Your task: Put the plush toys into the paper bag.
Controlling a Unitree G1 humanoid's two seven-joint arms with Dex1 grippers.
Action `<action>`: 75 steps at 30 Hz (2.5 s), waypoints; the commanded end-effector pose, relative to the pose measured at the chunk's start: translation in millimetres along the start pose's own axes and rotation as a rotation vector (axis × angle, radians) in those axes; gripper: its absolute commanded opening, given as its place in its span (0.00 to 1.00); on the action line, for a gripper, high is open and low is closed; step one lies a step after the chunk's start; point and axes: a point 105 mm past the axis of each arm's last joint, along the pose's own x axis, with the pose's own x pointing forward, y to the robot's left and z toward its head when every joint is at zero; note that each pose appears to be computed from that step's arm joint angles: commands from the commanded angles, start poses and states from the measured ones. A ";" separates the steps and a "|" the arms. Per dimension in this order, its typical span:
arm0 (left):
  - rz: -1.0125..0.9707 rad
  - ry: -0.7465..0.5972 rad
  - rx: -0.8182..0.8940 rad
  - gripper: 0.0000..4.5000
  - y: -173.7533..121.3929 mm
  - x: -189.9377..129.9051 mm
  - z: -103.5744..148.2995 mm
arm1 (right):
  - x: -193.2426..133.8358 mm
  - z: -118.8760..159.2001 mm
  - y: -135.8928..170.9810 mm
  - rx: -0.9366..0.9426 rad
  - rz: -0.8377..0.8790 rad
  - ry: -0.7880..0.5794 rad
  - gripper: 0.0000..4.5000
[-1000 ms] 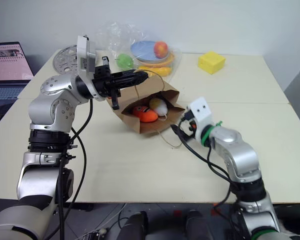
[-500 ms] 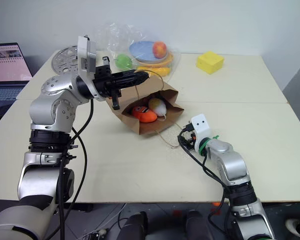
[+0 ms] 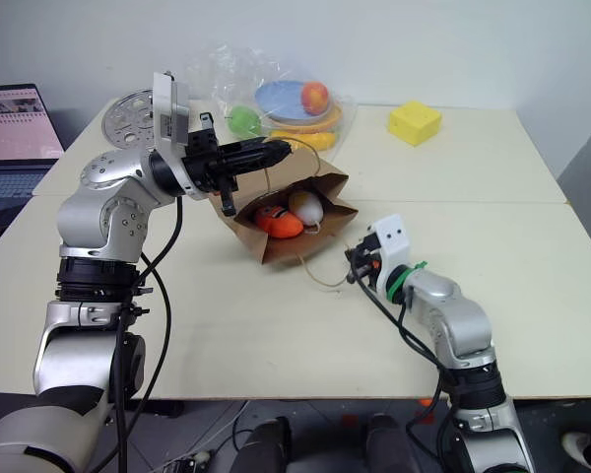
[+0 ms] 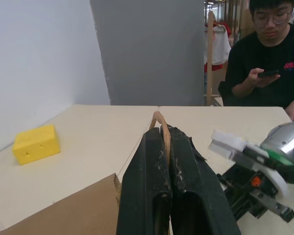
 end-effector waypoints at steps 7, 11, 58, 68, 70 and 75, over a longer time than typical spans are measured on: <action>0.055 -0.095 0.002 0.00 12.5 -8.2 33.3 | -16.1 115.4 22.2 -0.011 0.116 -0.265 0.00; 0.025 -0.073 -0.006 0.00 4.0 -3.8 23.1 | -12.0 125.1 31.0 -0.006 0.143 -0.282 0.00; 0.083 0.219 -0.084 0.99 -56.9 -101.8 -31.9 | -80.7 134.1 35.7 -0.388 0.409 -0.044 1.00; 0.120 0.204 -0.035 0.99 -46.5 -87.3 -78.9 | -86.6 130.2 84.6 -0.470 0.657 0.020 1.00; 0.156 0.183 0.004 0.99 -38.4 -82.9 -79.5 | -86.9 131.6 87.8 -0.479 0.661 0.021 1.00; 0.148 0.162 -0.006 0.99 -40.7 -83.8 -76.6 | -86.3 133.2 82.6 -0.484 0.620 0.025 1.00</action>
